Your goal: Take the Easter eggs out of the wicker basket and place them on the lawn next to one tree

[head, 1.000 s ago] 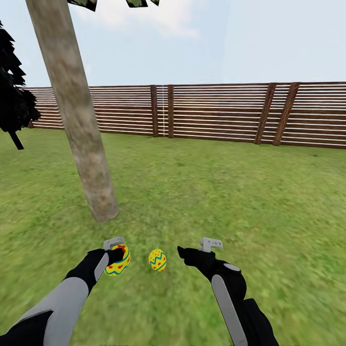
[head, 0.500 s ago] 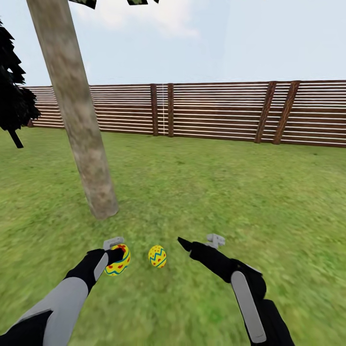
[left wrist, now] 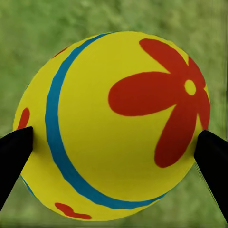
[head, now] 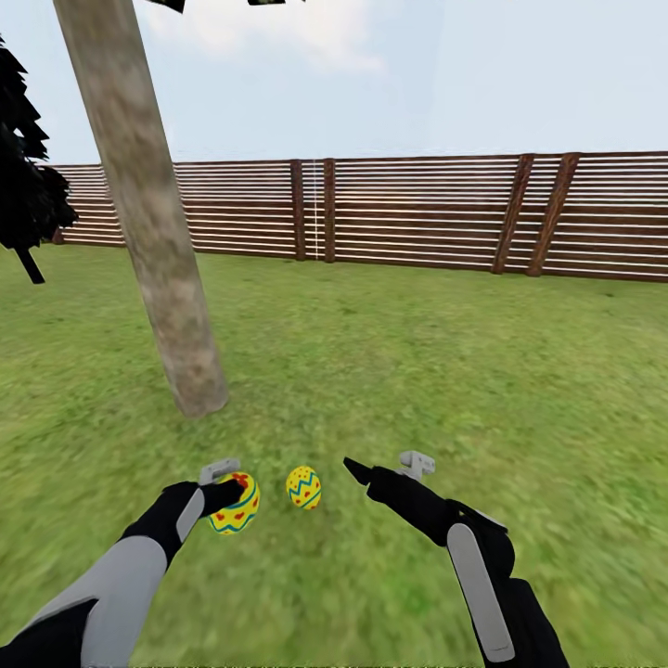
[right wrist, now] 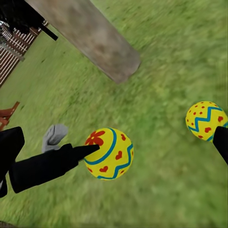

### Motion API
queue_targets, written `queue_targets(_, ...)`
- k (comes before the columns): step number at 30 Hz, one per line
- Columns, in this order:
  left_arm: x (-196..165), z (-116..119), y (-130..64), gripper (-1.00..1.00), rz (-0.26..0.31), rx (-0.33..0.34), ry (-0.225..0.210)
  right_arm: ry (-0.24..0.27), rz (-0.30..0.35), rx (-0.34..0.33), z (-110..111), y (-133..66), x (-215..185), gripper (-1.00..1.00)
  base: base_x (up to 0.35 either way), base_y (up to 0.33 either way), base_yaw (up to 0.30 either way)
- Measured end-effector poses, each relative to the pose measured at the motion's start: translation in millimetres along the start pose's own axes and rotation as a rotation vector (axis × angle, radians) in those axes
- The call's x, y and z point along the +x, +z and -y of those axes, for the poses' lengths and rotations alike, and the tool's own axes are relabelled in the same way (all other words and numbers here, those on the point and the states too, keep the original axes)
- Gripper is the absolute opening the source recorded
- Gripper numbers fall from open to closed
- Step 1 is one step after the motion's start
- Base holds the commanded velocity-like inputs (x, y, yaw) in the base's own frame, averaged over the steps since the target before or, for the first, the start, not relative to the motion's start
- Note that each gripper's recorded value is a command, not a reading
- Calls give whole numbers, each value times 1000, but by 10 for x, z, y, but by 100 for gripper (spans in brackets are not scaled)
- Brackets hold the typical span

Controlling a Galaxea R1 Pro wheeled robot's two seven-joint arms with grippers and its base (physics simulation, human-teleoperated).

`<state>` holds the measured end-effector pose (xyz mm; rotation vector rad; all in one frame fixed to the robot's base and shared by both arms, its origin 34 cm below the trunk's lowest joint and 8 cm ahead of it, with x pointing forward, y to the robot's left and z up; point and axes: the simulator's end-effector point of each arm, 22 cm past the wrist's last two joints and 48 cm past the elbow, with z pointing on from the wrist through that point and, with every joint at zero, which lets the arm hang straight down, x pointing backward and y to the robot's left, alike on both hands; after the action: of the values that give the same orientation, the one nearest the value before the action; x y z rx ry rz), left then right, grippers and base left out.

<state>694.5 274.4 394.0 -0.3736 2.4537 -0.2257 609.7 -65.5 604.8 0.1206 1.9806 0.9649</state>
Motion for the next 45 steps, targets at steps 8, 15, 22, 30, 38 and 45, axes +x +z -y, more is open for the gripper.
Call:
queue_targets(8, 173, -62, 110, -100, -13, 3, -20, 0, 0, 1, 109, 15, 155, 100, 0, 0, 0)
queue_targets(15, 309, -107, 226, -100, -40, -5, -22, 16, -22, 13, 218, 78, 257, 100, 0, 0, 0)
queue_targets(22, 356, -98, 259, -100, -50, -5, -23, 19, -28, 20, 257, 95, 287, 100, 0, 0, 0)
queue_targets(30, 357, -97, 256, -100, -50, -6, -22, 17, -28, 18, 243, 97, 289, 100, 203, 0, 0)
queue_targets(38, 357, -93, 256, -100, -50, -5, -23, 16, -28, 18, 243, 97, 290, 100, 331, 0, 0)
queue_targets(45, 358, -88, 257, -100, -50, -5, -22, 15, -30, 17, 233, 103, 297, 100, 277, 1, 0)
